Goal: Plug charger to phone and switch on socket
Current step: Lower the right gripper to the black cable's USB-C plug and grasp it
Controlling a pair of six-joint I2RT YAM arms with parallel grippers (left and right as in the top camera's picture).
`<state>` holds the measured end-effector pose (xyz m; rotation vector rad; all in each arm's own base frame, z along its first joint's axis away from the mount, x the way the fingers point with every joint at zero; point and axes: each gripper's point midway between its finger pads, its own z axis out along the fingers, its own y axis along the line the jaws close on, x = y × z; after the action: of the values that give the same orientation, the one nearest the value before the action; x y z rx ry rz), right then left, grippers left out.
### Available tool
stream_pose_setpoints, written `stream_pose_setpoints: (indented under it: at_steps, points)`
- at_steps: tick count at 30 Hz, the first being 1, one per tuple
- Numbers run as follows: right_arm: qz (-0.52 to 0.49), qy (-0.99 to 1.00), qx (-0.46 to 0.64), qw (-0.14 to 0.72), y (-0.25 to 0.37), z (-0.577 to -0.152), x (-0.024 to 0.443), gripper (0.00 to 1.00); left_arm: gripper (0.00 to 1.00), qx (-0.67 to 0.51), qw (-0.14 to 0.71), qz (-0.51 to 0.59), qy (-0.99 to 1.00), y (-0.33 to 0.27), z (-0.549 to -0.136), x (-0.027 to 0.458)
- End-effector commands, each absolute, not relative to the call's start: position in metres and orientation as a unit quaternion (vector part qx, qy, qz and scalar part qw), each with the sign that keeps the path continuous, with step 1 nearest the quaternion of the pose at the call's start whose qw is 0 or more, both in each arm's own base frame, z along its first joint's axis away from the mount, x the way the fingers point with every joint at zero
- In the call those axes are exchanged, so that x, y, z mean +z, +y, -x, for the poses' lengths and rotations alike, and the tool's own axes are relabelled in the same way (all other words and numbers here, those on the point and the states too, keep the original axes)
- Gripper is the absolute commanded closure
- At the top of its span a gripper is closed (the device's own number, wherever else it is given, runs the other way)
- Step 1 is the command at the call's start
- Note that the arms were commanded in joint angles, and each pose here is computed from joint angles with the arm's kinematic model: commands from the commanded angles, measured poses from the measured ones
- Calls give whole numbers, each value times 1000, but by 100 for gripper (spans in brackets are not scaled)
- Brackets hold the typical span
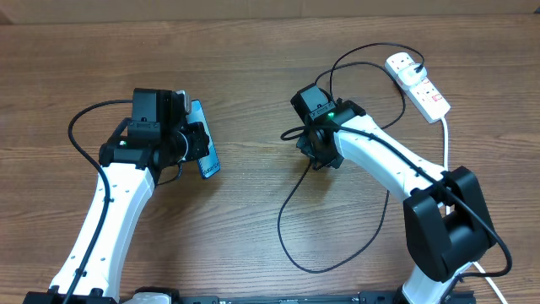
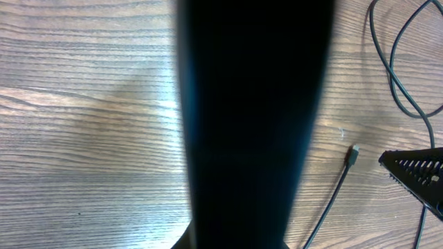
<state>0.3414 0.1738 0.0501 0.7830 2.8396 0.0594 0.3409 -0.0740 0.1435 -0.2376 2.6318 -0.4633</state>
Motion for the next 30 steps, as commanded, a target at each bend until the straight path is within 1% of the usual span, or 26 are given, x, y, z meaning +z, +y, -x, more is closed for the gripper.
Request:
stream_pose_setpoints:
  at_steps: [1,6,17,24,28,30]
  points:
    - [-265,961,8,83,180,-337,30,73,96,-169,229,93,954,-73,-343,144]
    - [-268,961,-10,65,183,-331,7,73,96,-169,229,94,954,-73,-343,144]
    - [-264,962,-13,62,185,-329,2,73,96,-169,228,94,954,-73,-343,144]
    - [-263,964,-15,32,188,-320,-12,73,96,-170,223,98,955,-73,-341,143]
    - [-264,964,-13,28,188,-319,-13,76,95,-169,224,98,955,-73,-341,143]
    - [-264,964,-13,28,188,-319,-13,81,96,-170,223,98,955,-73,-341,143]
